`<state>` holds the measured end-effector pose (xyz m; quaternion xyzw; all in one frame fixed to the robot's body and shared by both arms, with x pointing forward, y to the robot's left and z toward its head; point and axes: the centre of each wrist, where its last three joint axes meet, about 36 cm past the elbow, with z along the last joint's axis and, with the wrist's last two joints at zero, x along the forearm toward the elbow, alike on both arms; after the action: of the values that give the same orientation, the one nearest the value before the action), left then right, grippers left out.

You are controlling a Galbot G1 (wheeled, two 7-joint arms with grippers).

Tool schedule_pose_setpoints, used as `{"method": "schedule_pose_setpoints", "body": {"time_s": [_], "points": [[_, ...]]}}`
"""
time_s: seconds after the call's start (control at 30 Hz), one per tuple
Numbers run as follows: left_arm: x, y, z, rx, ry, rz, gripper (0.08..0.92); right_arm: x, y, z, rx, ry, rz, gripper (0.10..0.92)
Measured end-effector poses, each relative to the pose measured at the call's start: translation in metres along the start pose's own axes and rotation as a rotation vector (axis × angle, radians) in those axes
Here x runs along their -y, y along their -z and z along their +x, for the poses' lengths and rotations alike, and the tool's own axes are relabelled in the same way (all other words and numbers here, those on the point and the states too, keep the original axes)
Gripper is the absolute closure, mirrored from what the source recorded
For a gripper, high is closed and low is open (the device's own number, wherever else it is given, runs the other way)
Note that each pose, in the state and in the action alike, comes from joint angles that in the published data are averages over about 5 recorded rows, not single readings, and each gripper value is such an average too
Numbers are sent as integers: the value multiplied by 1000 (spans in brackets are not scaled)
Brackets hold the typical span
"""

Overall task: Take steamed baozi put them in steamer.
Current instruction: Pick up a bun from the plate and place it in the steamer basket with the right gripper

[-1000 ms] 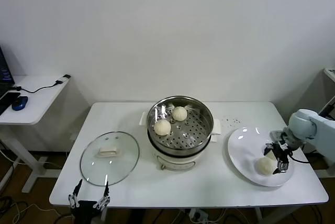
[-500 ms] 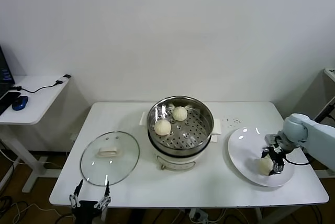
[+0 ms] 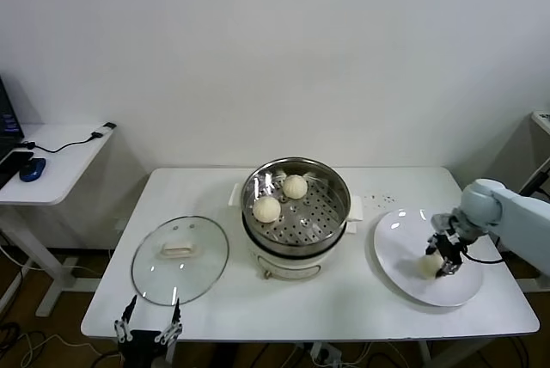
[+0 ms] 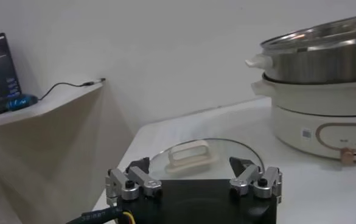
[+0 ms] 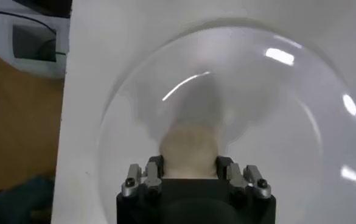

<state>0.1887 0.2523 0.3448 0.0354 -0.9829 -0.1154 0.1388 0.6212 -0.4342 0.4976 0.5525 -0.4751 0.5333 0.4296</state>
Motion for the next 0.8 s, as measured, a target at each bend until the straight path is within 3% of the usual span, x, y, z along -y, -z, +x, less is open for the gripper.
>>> {"method": "schedule_pose_setpoints", "body": {"time_s": [0.23, 0.47, 0.63, 0.8], "points": [[0, 1, 0, 2, 0, -2, 177, 59, 47, 91, -21, -90, 279, 448], [1, 2, -2, 6, -2, -2, 177, 103, 127, 180, -60, -168, 622, 448], [2, 2, -2, 3, -2, 0, 177, 117, 197, 204, -78, -173, 836, 447], [2, 0, -2, -1, -2, -1, 177, 119, 264, 198, -86, -145, 1029, 448]]}}
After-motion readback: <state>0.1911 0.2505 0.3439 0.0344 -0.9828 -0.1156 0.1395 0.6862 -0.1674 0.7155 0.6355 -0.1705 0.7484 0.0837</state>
